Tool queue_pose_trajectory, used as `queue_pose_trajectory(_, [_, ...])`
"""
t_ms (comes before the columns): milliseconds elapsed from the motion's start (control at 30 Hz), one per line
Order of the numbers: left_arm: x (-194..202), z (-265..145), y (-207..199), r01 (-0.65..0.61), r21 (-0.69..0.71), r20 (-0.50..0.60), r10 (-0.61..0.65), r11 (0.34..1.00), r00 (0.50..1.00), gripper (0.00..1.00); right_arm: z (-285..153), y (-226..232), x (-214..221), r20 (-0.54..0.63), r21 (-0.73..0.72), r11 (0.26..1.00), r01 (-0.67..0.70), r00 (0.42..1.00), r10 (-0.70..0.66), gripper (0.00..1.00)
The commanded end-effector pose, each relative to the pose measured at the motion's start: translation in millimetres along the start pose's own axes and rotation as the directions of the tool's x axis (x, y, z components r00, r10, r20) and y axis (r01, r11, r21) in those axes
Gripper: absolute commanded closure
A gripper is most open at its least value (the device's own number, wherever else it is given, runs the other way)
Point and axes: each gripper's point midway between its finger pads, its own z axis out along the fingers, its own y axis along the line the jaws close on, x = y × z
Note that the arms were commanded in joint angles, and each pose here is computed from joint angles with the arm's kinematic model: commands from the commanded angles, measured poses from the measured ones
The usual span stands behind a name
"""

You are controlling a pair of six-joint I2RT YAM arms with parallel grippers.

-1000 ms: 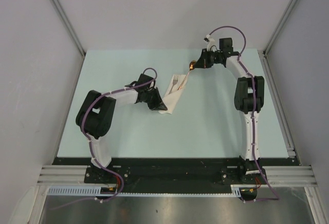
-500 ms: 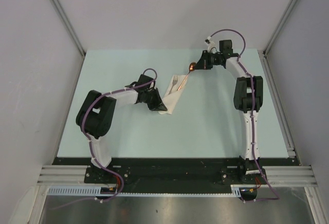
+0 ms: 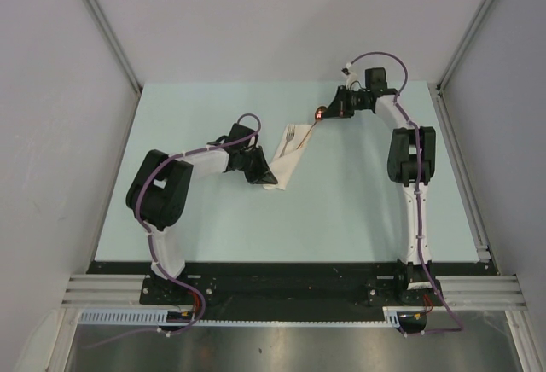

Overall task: Fold the napkin into a case and place the utensils inside
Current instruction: Insert the spoon into the folded napkin.

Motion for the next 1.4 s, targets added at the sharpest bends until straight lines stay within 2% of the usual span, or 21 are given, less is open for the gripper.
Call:
queue_pose_trajectory(0, [-3.6,-0.3,-5.9,-0.043,0.024,0.019,0.042,0.999,0.999,0.95,6.5,22.9,3.0,-0.026,-0.072,0.997,0.021,0.999,-0.023,1.00])
queue_pose_trajectory(633, [-4.6,2.1,-6.4,-0.045,0.026,0.021,0.045,0.999,0.999,0.96,41.3,46.4,56.2,-0.172,-0.144,0.989,-0.037,0.985,0.011,1.00])
queue_pose_trajectory(1367, [-7.5,-2.3,-13.8,-0.056,0.043,0.028,0.055,0.997,0.998,0.95,58.8,49.7,87.6,-0.243,-0.138,0.988,-0.067,0.969,0.031,1.00])
